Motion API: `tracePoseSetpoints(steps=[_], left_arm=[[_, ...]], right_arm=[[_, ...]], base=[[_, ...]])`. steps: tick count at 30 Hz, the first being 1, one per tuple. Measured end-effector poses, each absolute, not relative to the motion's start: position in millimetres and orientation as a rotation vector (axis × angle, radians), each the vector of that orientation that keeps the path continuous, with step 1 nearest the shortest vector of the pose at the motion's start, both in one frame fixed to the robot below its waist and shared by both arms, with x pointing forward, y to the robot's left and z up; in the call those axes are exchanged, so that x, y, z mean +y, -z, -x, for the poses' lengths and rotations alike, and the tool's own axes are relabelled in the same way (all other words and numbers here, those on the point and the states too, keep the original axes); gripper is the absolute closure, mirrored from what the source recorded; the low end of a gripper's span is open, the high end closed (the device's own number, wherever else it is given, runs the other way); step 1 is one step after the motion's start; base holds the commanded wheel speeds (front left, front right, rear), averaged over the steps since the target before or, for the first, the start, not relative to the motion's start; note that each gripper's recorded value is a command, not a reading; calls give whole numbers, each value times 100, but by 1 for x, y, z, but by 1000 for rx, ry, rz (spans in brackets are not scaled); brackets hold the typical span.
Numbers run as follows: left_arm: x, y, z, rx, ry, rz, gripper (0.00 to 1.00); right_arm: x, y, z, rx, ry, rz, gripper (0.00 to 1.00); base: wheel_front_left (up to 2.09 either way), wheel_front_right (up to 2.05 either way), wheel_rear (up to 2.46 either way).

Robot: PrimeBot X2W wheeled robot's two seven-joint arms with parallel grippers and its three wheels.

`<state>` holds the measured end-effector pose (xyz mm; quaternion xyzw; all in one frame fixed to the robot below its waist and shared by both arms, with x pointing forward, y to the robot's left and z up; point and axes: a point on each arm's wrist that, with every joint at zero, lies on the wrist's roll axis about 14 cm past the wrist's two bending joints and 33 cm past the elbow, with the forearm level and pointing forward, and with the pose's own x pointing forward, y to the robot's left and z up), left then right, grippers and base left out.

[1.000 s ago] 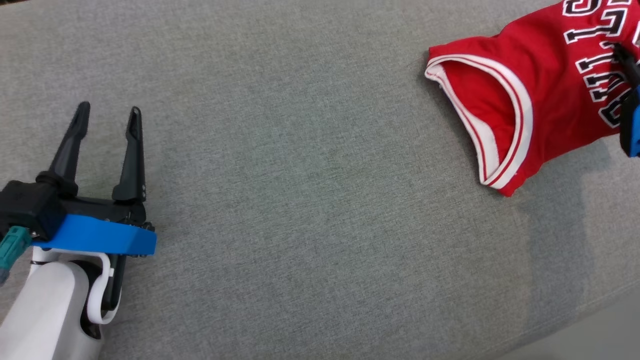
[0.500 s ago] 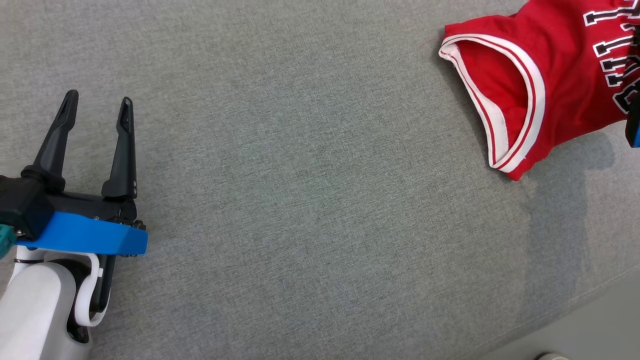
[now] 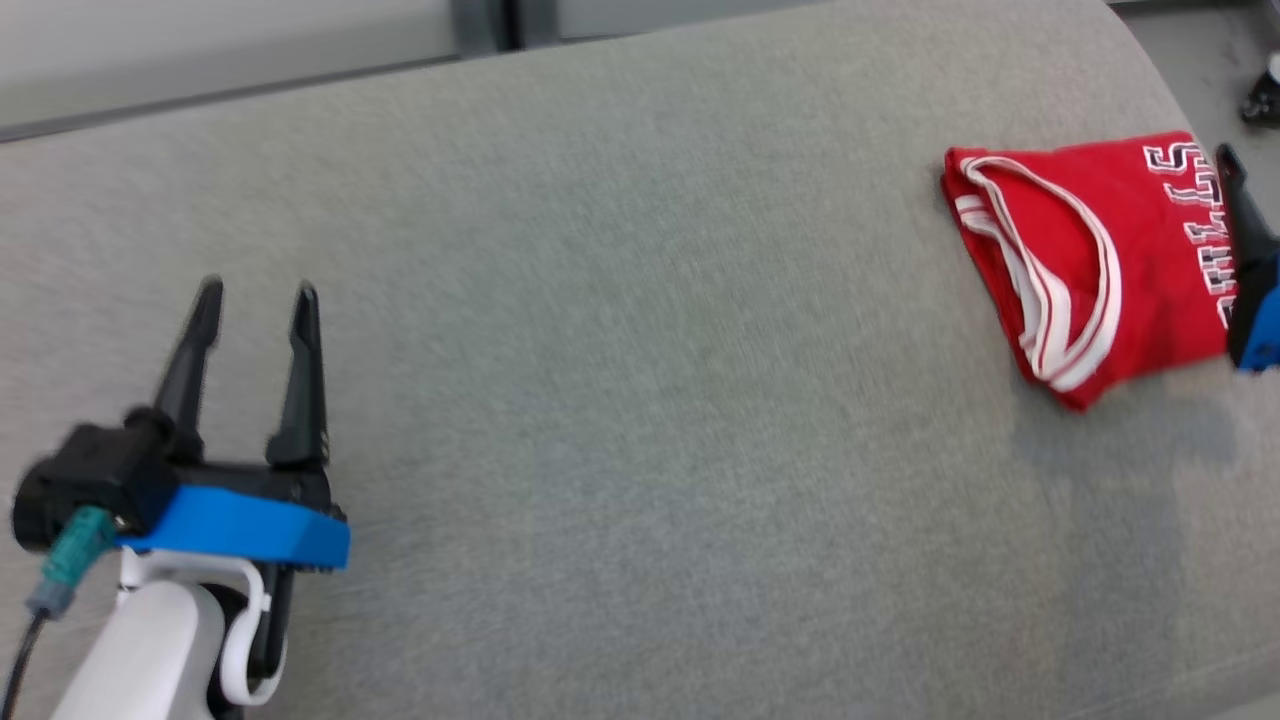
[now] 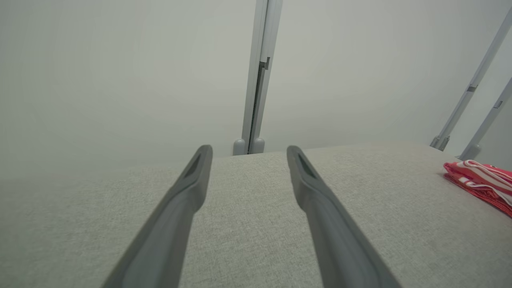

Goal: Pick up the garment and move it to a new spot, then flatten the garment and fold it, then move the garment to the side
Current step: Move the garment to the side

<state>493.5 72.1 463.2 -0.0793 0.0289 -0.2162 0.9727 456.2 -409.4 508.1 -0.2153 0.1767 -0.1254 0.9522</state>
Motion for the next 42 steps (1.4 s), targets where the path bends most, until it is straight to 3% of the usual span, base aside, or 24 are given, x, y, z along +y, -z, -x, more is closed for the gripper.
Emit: tracePoseSetpoints(steps=[9,17,29,42], left_arm=[[120,-482,-440,40,287,156,0],[154,-486,-401,33,173,156,0],[174,-479,-367,42,106,174,0],[171,-473,-368,55,110,188,0]], right_arm=[[-307,-542,-438,17,81,192,0],[-234,-535,-404,-49,-28,21,0],[-209,-526,-367,-39,-21,-74,0],[-210,-524,-363,-22,-6,-71,0]], base=[[0,0,0],[0,0,0],[0,0,0],[0,0,0]])
